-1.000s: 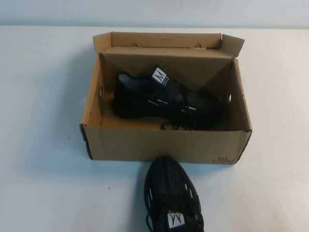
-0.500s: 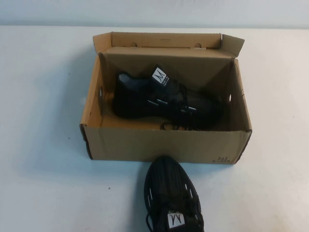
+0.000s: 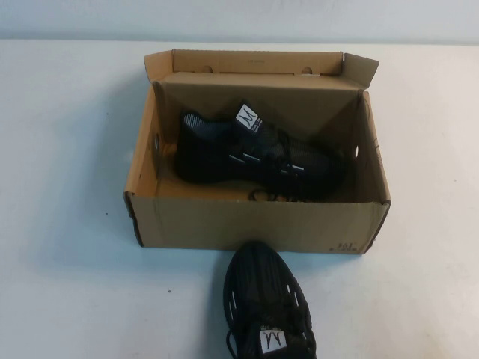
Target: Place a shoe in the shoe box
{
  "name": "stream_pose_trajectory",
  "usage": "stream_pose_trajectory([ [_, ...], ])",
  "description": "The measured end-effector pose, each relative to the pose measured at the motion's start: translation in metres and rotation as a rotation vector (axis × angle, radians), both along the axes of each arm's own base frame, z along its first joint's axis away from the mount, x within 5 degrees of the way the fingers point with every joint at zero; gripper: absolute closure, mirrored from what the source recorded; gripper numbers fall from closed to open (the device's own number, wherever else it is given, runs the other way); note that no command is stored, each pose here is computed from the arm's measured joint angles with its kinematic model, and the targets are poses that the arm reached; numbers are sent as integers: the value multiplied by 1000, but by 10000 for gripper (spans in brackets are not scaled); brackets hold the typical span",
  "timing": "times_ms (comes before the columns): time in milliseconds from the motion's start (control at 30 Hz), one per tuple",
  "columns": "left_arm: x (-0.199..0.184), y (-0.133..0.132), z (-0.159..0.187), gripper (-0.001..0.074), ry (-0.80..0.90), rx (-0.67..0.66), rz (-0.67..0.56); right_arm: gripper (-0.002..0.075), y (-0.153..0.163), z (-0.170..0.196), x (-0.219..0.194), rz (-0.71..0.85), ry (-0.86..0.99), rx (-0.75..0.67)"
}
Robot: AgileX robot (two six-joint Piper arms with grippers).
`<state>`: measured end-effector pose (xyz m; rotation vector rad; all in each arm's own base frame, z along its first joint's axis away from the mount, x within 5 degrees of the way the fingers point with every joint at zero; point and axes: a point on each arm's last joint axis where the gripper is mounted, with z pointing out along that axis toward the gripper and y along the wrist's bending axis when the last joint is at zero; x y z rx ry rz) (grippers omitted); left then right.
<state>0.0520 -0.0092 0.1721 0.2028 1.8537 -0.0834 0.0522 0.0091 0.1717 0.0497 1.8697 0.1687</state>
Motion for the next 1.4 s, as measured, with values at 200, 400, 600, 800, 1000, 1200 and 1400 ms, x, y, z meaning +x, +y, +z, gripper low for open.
stream_pose_trajectory([
  [200,3,-1,11,736,-121,-60,2,742,-3,11,3,-37,-121,0],
  [400,4,0,36,736,-380,-128,16,743,-11,35,4,-119,-385,5],
  [600,2,1,47,736,-506,-142,21,742,-15,49,1,-168,-540,9],
  [800,2,1,47,736,-510,-132,21,743,-16,52,1,-179,-576,9],
  [1000,-4,4,65,736,-699,-265,23,742,-23,72,-9,-255,-822,31],
  [1200,-27,10,96,736,-1102,-450,-13,743,-31,98,-33,-320,-1200,197],
  [1400,-45,11,136,736,-1238,-470,-60,743,-30,147,-53,-247,-1338,354],
])
